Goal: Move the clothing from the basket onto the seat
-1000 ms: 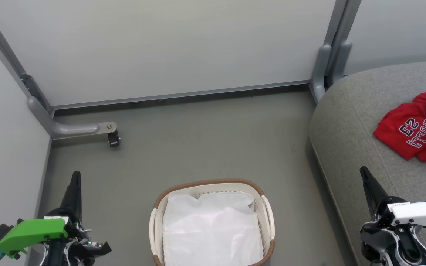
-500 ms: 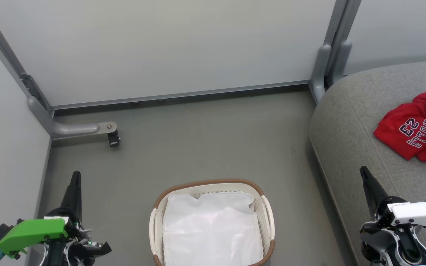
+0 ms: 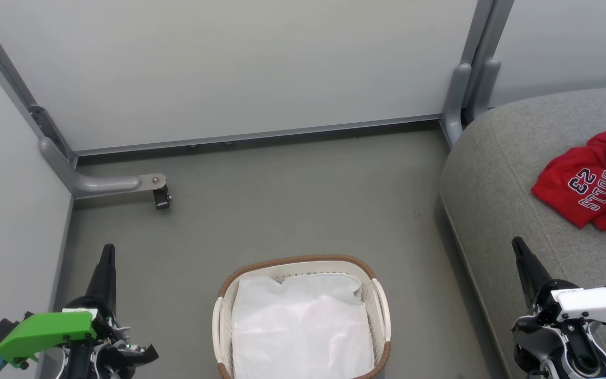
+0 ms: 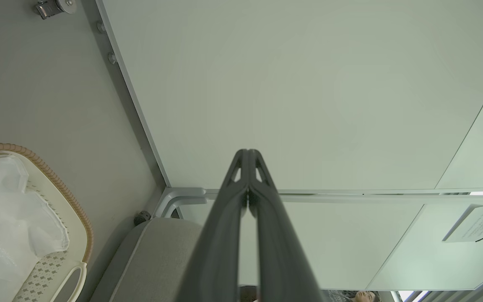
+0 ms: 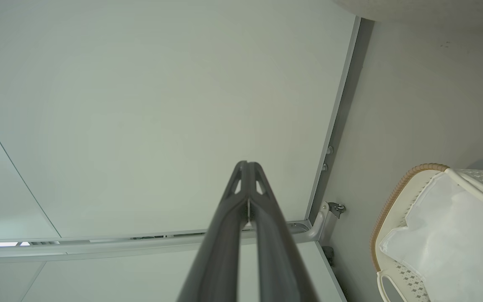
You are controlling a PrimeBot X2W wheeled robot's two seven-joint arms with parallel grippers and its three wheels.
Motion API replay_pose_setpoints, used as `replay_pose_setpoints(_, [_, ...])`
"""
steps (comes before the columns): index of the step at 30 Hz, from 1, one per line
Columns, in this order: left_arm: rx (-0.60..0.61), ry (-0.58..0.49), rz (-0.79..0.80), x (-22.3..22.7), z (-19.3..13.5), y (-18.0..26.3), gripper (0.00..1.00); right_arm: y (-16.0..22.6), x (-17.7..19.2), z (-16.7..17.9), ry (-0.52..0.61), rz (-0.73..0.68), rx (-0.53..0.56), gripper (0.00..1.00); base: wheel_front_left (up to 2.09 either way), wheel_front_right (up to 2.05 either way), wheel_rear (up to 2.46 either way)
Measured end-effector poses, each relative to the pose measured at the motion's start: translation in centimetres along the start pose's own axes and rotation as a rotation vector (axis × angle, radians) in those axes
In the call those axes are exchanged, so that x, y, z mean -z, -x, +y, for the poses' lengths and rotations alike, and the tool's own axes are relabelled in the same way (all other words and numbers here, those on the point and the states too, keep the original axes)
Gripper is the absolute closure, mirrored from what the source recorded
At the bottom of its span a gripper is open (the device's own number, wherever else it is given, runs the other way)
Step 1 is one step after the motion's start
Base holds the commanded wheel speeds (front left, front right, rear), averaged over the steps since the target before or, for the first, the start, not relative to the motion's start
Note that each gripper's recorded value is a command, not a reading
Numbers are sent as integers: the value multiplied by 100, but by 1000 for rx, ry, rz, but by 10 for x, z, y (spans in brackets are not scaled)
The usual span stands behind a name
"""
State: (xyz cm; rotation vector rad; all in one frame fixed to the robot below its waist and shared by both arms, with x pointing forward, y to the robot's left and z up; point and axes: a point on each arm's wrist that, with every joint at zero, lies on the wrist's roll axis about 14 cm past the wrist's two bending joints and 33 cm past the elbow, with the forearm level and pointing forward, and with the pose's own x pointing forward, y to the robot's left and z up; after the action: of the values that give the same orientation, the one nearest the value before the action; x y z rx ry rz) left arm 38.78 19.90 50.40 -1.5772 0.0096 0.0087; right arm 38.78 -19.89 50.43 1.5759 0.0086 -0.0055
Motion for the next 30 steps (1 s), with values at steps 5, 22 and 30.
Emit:
replay_pose_setpoints(5, [0,0,0,0,0,0,100,0,0,0,0,0,0,100,0,0,0])
replay_pose_setpoints(22, [0,0,0,0,0,0,100,0,0,0,0,0,0,100,0,0,0])
replay_pose_setpoints(30, [0,0,0,0,0,0,100,0,0,0,0,0,0,100,0,0,0])
